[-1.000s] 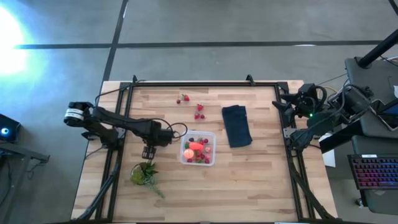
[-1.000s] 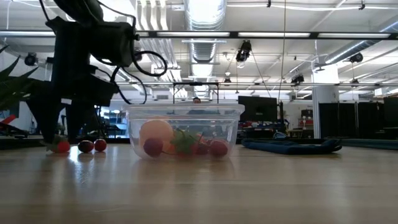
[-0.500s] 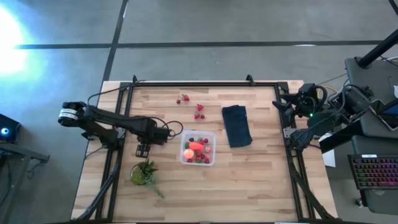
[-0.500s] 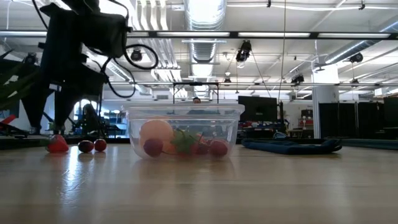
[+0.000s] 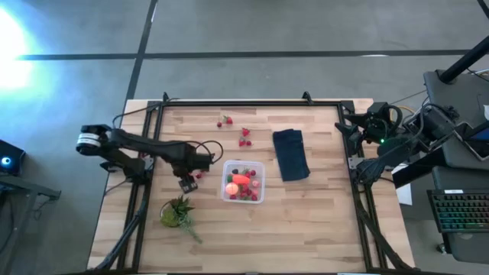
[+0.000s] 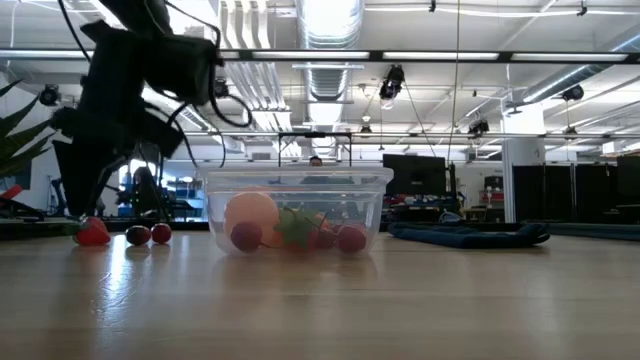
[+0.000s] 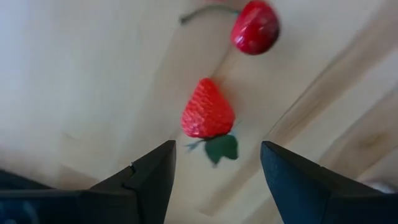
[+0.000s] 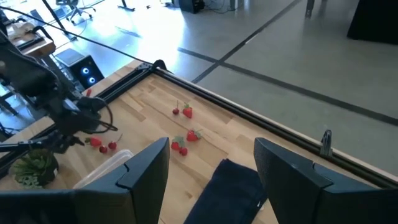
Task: Pick and placing Produce into tupperware
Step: Put the red strawberry into the transparent bin
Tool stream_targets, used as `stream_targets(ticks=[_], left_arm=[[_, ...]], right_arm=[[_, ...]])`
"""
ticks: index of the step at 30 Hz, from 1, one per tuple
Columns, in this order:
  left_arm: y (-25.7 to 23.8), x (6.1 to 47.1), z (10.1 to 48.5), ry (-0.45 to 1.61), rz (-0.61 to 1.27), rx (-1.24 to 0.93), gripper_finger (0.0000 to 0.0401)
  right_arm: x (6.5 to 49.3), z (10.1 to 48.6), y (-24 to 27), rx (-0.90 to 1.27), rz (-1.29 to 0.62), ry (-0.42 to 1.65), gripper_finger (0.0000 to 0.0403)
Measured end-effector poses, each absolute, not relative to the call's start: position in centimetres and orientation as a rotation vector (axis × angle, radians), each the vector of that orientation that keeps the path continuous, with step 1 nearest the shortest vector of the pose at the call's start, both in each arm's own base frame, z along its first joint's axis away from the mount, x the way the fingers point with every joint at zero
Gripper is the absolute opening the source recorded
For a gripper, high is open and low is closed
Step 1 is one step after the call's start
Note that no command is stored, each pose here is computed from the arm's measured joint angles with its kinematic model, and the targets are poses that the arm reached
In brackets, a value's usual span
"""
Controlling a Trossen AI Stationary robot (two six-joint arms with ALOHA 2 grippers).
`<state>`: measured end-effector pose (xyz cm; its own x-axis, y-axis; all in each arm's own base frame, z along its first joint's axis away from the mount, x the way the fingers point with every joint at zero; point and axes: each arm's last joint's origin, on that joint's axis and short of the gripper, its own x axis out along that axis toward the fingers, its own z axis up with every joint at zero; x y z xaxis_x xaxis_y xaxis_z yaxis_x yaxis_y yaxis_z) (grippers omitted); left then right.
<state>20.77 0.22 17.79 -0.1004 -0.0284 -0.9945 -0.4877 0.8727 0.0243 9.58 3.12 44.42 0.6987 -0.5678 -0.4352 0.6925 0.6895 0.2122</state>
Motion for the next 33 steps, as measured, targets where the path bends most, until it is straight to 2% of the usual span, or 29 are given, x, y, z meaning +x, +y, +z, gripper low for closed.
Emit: stream_targets(ticks=[3, 14, 25, 33], left_arm=[[0.3, 21.2, 16.9, 1.679, 0.47, -0.526, 0.022], [0.4, 21.8, 14.9, 1.767, 0.57, -0.596, 0.022], [1.3, 23.2, 17.0, 1.624, 0.62, -0.697, 0.022], [2.9, 23.3, 16.9, 1.571, 0.675, -0.734, 0.022]], right_arm=[[9.6, 44.4, 3.1, 0.379, -0.721, 0.352, 0.0226], [9.6, 44.4, 3.1, 0.394, -0.724, 0.346, 0.0226], [9.6, 44.4, 3.1, 0.4, -0.726, 0.344, 0.0226], [9.6, 44.4, 3.1, 0.399, -0.726, 0.345, 0.0226]])
